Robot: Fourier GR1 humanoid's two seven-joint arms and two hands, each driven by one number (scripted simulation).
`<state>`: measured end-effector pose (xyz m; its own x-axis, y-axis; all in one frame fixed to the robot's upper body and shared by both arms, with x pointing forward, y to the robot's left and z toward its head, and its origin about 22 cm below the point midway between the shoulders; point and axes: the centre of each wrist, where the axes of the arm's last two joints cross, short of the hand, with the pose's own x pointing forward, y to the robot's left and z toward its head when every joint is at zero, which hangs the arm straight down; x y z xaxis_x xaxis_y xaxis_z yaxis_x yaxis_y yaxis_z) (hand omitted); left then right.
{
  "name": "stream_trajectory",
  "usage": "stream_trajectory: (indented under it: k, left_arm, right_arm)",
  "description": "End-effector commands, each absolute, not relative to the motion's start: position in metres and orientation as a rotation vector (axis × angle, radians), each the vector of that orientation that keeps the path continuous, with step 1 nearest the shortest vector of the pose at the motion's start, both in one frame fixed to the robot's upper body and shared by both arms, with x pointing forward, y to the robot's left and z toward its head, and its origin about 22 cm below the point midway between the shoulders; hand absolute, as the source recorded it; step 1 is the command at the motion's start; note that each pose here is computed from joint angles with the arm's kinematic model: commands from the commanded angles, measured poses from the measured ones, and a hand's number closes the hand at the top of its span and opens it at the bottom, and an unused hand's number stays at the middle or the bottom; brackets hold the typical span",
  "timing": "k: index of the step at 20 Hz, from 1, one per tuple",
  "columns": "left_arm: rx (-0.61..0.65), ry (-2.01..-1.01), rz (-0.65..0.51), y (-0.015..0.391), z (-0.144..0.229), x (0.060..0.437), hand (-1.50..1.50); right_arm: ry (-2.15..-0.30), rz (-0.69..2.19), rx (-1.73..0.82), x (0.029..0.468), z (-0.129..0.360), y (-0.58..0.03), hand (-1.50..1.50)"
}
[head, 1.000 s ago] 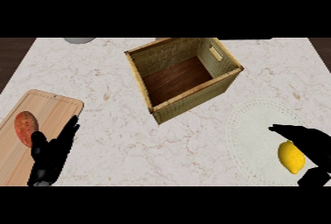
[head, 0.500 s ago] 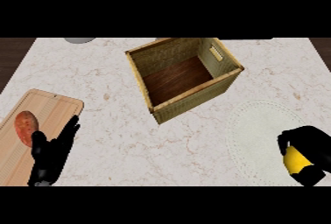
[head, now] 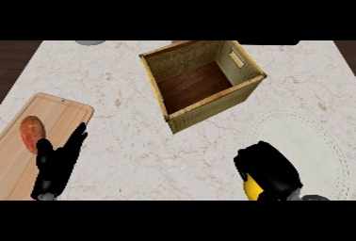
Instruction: Pick the lemon from the placemat and place it in the basket
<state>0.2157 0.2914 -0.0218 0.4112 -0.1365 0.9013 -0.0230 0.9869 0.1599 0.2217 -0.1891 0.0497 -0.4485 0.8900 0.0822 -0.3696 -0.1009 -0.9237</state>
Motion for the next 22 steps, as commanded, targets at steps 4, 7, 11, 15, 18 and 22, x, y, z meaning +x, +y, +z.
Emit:
stream_trajectory:
  k: [4, 7, 11, 15, 18, 22]
  left_arm:
    - [0.126, -1.01, -0.046, 0.287, -0.041, 0.202, 0.0]
    - [0.15, -1.018, -0.041, 0.292, -0.045, 0.198, 0.0]
    - [0.144, -1.028, -0.047, 0.293, -0.039, 0.201, 0.0]
    - [0.153, -1.014, -0.045, 0.298, -0.036, 0.205, 0.0]
    - [0.162, -1.022, -0.041, 0.292, -0.04, 0.203, 0.0]
    - [0.157, -1.019, -0.041, 0.29, -0.043, 0.205, 0.0]
  right_arm:
    - [-1.519, 1.549, -0.608, 0.163, 0.106, -0.048, 1.5]
    - [-1.617, 1.196, -0.329, 0.15, 0.109, -0.061, 1.5]
    - [-1.807, 0.905, -0.236, 0.134, 0.151, -0.067, 1.5]
    - [-1.865, 0.769, -0.271, 0.133, 0.178, -0.066, 1.5]
    - [-1.864, 0.699, -0.326, 0.134, 0.199, -0.065, 1.5]
    - [-1.862, 0.588, -0.433, 0.146, 0.234, -0.072, 1.5]
